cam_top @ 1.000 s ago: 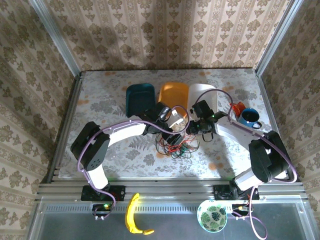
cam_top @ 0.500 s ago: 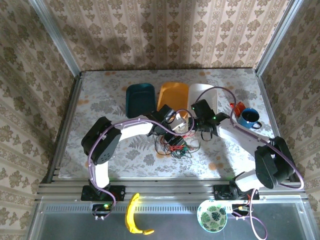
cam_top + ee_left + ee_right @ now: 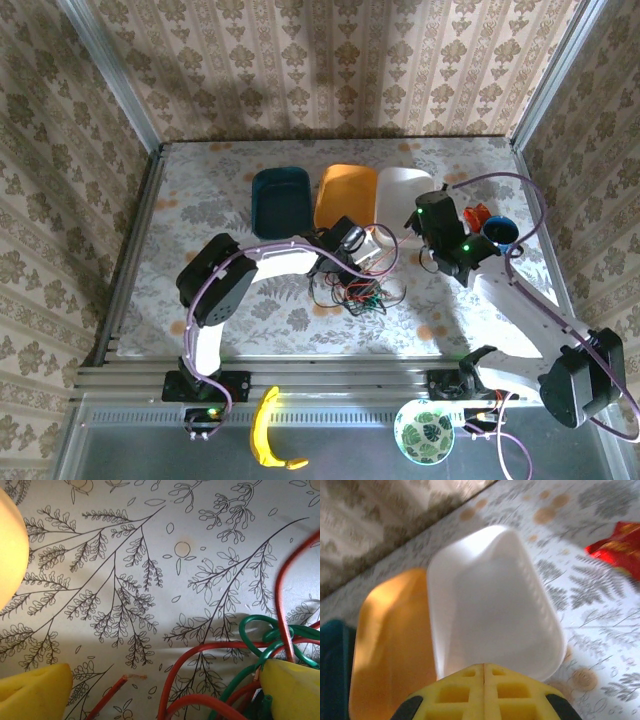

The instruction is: Untangle the cables

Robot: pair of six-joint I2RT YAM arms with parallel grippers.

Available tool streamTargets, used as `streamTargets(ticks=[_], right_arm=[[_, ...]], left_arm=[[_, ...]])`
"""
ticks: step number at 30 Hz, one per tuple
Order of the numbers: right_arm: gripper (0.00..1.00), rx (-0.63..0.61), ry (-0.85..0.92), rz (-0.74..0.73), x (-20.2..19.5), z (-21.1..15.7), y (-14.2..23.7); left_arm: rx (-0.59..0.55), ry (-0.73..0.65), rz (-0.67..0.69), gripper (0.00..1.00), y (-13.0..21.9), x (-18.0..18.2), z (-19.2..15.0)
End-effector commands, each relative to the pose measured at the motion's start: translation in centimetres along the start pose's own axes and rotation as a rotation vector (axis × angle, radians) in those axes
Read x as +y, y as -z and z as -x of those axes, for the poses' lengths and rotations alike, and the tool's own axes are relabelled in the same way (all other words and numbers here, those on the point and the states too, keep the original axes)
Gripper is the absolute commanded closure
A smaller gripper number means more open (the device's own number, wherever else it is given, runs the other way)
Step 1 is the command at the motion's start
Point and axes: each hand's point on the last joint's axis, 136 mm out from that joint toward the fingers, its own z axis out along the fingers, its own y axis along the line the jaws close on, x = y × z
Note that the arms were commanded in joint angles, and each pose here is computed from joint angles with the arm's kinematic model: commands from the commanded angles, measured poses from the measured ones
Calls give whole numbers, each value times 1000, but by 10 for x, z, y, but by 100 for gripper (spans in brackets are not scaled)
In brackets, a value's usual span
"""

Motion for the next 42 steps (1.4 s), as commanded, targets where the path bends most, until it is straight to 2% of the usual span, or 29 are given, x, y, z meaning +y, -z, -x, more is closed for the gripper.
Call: streamTargets(ticks=[1,7,16,20,29,35,40,42], right_arm=[[100,-182,-133,-84,-25,53,14],[100,-318,-124,-181,-69,103,40],[100,-476,-173,-233,-100,150,81],[100,-504,-238,-212,-106,162,92],[100,-620,-252,-199,-107,197,134],[100,-621,-141,-107,-80,219,148],[100,-569,-7,103,-25,237,154],[100,-575,24,241,3,246,161]], left_arm=[[227,-52,78,1,-16,9,-74],[244,-60,106,0,-9,13,-89],[259,-54,113,0,-7,17,-101],[251,-29,104,0,-7,20,-104],[237,14,97,0,-5,24,-109],[226,24,103,0,-2,24,-109],[212,35,100,0,-2,23,-108],[207,41,103,0,-2,25,-108]])
